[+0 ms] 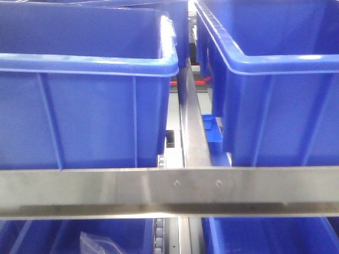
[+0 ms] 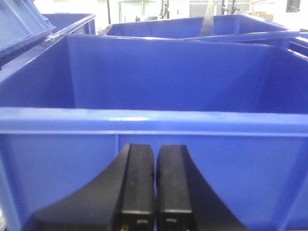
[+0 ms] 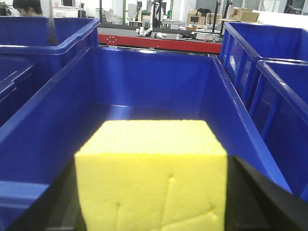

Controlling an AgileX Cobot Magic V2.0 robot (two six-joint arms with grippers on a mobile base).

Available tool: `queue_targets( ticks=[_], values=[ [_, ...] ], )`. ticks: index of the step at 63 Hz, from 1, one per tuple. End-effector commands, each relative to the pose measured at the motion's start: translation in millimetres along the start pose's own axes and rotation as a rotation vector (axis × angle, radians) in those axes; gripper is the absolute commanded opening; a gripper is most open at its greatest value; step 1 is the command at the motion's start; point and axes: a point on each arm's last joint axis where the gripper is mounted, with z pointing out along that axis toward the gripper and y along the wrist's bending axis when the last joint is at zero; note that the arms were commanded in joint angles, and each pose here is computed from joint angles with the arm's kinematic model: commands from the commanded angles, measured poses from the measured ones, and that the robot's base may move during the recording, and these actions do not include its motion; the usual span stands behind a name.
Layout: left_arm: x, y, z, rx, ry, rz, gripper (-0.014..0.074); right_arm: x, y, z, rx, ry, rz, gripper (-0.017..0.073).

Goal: Place yellow foam block on left shelf second layer

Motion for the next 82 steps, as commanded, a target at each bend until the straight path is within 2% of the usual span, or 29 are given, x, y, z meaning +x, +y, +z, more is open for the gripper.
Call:
queue_targets(
  ticks=[1,59,68,82],
  values=[
    [2,-0.1,1,0.007,-0.043,-0.009,0.0124,-17,0.0,-1,0.0,-0.106,-0.01,0.0487],
    [2,-0.1,1,0.007,-0.043,-0.009,0.0124,-17,0.0,-1,0.0,-0.109,-0.007,0.0487],
    [2,-0.2,1,0.008,-0.043,-0.004,0.0124,-27,0.7,0,-0.014,-0.127,0.089,0.0487],
    [2,-0.1,1,0.007,-0.043,-0.009,0.0124,-41,0.5,28,-0.009,-0.06,0.097,0.0487]
  ],
)
